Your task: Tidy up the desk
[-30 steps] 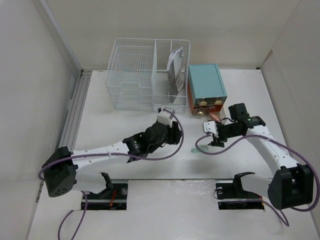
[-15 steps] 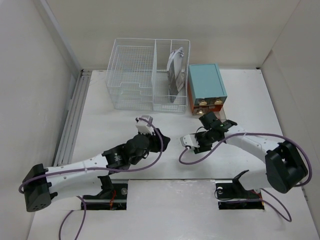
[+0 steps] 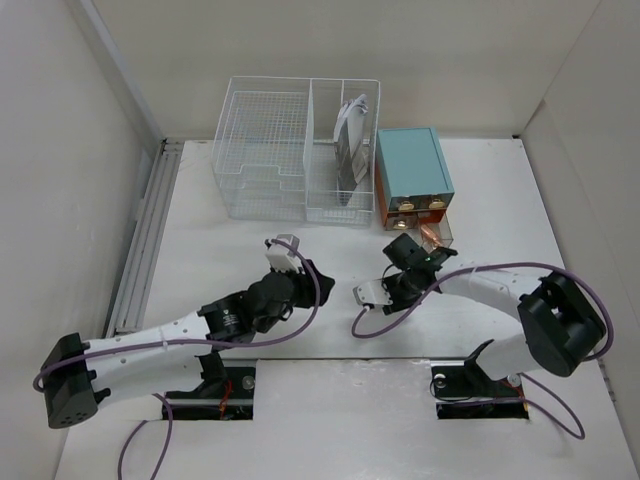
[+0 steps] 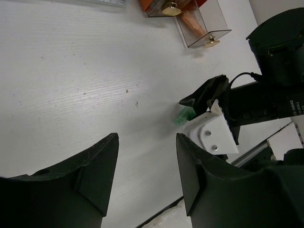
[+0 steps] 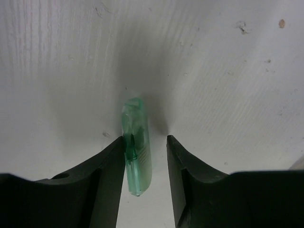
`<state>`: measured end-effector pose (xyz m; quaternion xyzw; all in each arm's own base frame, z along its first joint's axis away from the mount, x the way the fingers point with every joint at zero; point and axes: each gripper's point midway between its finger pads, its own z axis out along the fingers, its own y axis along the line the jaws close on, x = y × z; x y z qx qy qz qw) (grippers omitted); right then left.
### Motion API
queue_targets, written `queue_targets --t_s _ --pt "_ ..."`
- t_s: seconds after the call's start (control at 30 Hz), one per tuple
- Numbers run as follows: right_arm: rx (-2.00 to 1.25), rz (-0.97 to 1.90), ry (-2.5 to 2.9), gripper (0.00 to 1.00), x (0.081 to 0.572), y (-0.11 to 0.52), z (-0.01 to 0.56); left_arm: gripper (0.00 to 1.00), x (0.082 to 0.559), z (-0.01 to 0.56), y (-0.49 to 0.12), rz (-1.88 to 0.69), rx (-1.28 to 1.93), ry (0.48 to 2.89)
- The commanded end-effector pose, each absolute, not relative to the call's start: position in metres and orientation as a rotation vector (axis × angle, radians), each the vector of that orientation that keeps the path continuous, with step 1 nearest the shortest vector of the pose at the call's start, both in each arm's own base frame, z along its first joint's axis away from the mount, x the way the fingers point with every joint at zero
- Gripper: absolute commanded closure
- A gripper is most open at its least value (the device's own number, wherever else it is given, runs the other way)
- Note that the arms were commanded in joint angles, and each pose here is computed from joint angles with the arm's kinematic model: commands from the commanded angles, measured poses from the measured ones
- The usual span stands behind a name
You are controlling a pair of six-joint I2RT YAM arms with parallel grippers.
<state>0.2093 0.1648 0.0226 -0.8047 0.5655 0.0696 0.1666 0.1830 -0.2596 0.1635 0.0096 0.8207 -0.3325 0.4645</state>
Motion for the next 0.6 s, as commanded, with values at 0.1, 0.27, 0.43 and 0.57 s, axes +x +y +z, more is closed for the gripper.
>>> queue_targets --t_s 0.1,0.27,0.43,0.57 --pt "-2.305 0.134 1.655 0.68 0.207 0.163 0.019 0.52 0.181 0.177 -0.252 -0.865 -0.025 1.967" --pt "-2.264 0.135 1.684 0.92 0.209 0.167 0.022 0.52 0.177 0.170 -0.249 -0.870 -0.031 1.986" --pt "-2.009 -0.009 1.639 0.97 0.244 0.181 0.065 0.52 0.176 0.173 -0.247 -0.878 -0.034 1.979" --pt "-1.626 -0.230 1.705 0.97 0.299 0.163 0.121 0.52 0.175 0.168 -0.249 -0.879 -0.025 1.989"
